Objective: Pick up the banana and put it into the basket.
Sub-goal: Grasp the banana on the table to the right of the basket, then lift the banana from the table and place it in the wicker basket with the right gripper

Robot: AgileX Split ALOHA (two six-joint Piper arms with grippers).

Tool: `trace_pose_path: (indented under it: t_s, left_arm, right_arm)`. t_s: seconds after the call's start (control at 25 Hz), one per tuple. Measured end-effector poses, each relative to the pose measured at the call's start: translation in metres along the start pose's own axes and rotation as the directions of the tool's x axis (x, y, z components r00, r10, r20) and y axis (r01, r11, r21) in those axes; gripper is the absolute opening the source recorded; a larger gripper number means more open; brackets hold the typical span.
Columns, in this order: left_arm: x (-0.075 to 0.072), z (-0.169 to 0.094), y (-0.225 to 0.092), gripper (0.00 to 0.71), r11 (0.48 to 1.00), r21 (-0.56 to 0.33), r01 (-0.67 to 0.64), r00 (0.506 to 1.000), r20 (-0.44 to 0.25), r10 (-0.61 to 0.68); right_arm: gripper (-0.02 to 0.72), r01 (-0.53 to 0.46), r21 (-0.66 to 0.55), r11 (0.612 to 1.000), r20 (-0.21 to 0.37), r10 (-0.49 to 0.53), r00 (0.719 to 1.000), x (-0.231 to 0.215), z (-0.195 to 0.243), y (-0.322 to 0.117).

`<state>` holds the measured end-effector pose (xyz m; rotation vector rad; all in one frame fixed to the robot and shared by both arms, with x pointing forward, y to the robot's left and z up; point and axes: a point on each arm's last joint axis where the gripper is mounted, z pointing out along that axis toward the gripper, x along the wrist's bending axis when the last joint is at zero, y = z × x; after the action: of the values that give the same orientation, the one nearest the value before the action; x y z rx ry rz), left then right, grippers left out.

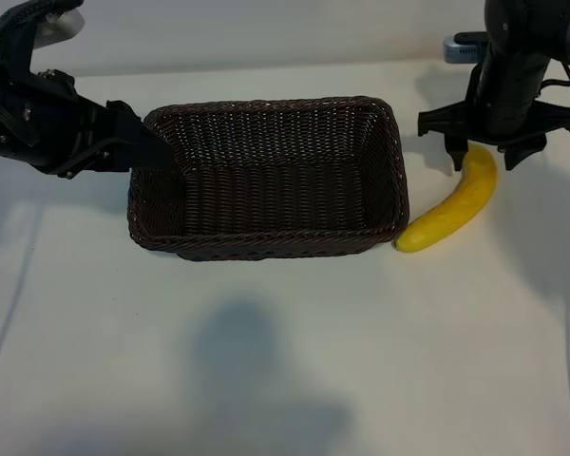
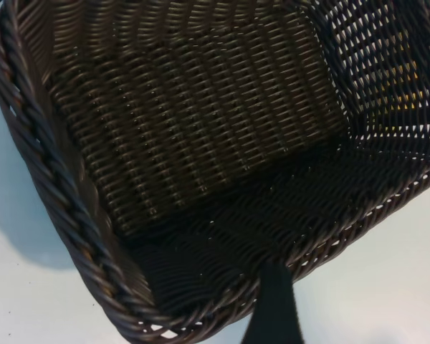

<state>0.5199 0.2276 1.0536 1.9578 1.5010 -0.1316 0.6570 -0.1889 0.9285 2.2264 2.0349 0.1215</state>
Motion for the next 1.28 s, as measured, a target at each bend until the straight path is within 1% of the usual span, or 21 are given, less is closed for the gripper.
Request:
trace_pose_path:
  t_s: [0.24,0.48,0.56,0.68,1.28]
  left_arm:
    - [0.0,0.0,0.0,0.598,1.0,-0.001,0.0,1.0,-0.001,0.0]
    - [0.0,0.0,0.0,0.597,1.0,-0.001,0.0,1.0,-0.001,0.0]
    - [0.0,0.0,0.0,0.597,1.0,-0.001,0.001,1.0,-0.001,-0.001]
    - [0.0,0.0,0.0,0.597,1.0,-0.001,0.001,1.0,-0.001,-0.001]
    - [0.0,0.0,0.0,0.589,1.0,-0.001,0.003,1.0,-0.001,-0.003]
  right_arm:
    - [0.579,-0.003,0.029,1.0,-0.003,0.003,1.0,-0.004,0.018,-0.013]
    - [0.571,-0.012,0.028,1.0,-0.015,0.013,1.0,-0.006,0.028,-0.019]
    - [0.542,-0.013,0.027,1.0,-0.016,0.013,1.0,-0.006,0.028,-0.019]
    - [0.432,-0.016,0.029,0.999,-0.015,0.017,1.0,-0.006,0.028,-0.019]
    - [0.432,-0.015,0.032,0.999,-0.013,0.015,1.0,-0.006,0.028,-0.02]
